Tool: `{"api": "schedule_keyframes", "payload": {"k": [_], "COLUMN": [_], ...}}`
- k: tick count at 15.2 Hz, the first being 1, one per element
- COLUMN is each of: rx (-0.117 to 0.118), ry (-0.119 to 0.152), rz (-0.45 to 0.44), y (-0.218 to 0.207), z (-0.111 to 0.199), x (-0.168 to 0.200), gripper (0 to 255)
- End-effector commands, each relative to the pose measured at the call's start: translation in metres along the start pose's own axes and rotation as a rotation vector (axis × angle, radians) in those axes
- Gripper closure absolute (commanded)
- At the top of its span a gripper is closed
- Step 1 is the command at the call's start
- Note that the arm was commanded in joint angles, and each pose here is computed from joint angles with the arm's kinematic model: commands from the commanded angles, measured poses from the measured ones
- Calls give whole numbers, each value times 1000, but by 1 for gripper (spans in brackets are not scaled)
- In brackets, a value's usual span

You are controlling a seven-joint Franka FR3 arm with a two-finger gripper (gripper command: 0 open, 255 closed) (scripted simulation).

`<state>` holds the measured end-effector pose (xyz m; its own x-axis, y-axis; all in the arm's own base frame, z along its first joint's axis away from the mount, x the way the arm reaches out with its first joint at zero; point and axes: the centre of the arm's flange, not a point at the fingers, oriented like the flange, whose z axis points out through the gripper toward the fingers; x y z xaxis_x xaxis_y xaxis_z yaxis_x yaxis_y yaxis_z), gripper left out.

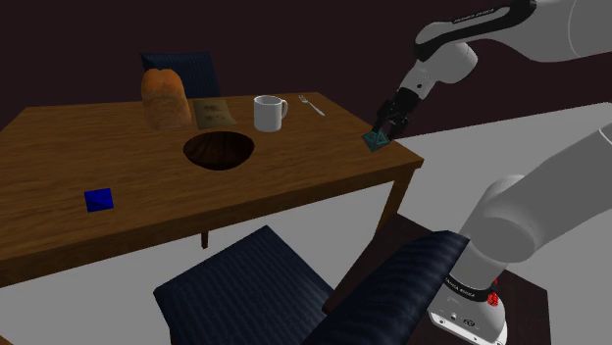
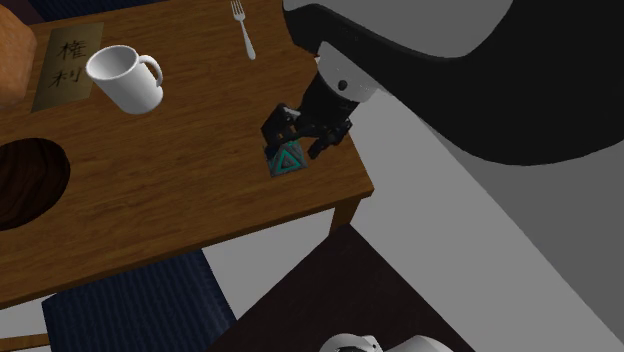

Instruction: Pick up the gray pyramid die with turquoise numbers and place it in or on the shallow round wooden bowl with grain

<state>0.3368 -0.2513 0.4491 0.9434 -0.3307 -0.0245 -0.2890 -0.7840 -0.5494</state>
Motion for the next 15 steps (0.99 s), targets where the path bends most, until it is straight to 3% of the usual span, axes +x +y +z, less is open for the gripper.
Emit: {"api": "schedule_keyframes", "payload": {"k": [1, 9, 10, 15], "rx": [0, 0, 0, 0], "ry": [0, 0, 0, 0], "rz": [0, 0, 0, 0], "y": [-1, -1, -1, -1], "z": [14, 14, 14, 14], "x": [0, 0, 0, 0], "gripper": [0, 0, 255, 255]}}
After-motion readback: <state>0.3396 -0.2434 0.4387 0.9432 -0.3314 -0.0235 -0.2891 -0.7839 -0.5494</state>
